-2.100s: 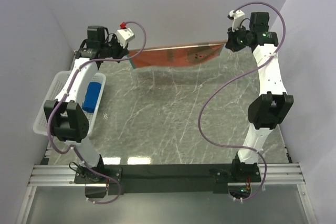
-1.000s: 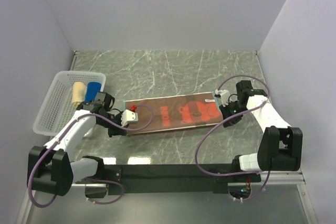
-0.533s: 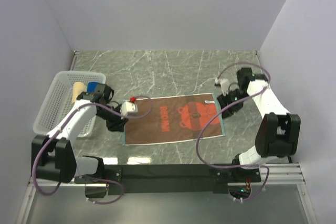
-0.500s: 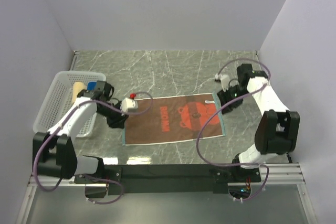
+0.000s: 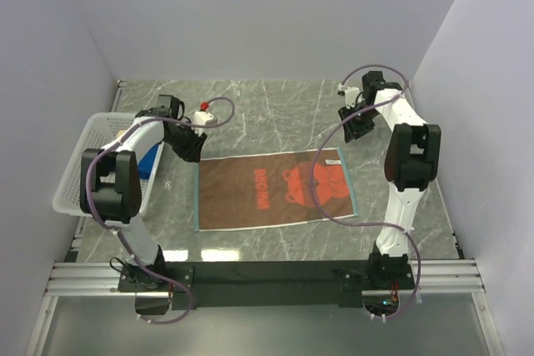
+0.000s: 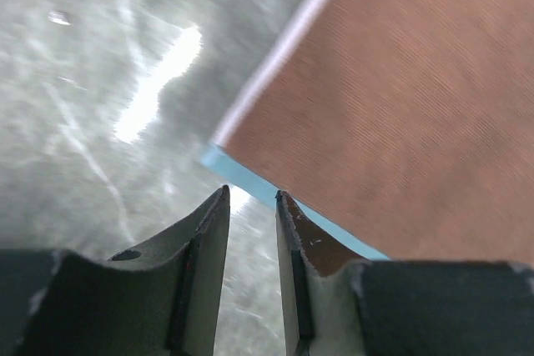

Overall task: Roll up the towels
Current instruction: Flatten the towel

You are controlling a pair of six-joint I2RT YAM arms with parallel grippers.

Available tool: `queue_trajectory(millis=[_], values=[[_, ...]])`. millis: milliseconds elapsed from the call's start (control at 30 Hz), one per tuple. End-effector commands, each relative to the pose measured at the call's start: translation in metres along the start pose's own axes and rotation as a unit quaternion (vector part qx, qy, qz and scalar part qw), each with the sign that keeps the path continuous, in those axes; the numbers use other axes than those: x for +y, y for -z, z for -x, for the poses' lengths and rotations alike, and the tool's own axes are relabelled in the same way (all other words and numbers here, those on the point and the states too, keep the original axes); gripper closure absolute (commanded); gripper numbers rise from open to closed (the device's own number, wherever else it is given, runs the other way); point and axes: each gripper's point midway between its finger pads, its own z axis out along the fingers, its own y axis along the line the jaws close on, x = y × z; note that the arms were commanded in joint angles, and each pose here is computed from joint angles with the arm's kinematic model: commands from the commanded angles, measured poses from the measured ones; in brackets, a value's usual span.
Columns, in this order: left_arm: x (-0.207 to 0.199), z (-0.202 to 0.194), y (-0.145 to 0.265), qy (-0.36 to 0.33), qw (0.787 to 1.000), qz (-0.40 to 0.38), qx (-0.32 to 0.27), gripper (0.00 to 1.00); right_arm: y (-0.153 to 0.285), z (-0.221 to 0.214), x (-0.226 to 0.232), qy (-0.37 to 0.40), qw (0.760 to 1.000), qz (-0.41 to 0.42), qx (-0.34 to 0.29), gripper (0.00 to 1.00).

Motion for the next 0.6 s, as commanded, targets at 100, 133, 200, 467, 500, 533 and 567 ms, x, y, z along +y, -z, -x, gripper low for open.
queue_trajectory(millis=[100, 133, 200, 467, 500, 533, 567], values=[[0.03, 0.021, -0.001, 0.023, 0.998, 0.056, -0.02, 0.65, -0.018, 0.013, 0.01, 0.003, 1.0, -0.011, 0.014, 0.5], [0.031, 0.02, -0.002, 0.025, 0.998, 0.057, -0.019, 0.65, -0.02, 0.012, 0.01, 0.003, 1.0, -0.011, 0.016, 0.5], [0.033, 0.019, -0.004, 0.026, 0.998, 0.061, -0.018, 0.65, -0.027, 0.013, 0.012, 0.003, 1.0, -0.015, 0.019, 0.49], [0.038, 0.01, -0.014, 0.048, 0.997, 0.066, 0.0, 0.65, -0.049, -0.001, 0.023, 0.008, 0.999, -0.017, 0.048, 0.53], [0.037, 0.009, -0.015, 0.05, 0.997, 0.065, 0.001, 0.65, -0.05, -0.001, 0.023, 0.008, 0.999, -0.017, 0.05, 0.55], [0.037, 0.008, -0.017, 0.051, 0.997, 0.062, 0.004, 0.65, -0.053, -0.004, 0.024, 0.008, 0.998, -0.016, 0.055, 0.57], [0.037, 0.007, -0.018, 0.054, 0.997, 0.06, 0.005, 0.65, -0.054, -0.005, 0.024, 0.008, 0.998, -0.016, 0.055, 0.59]])
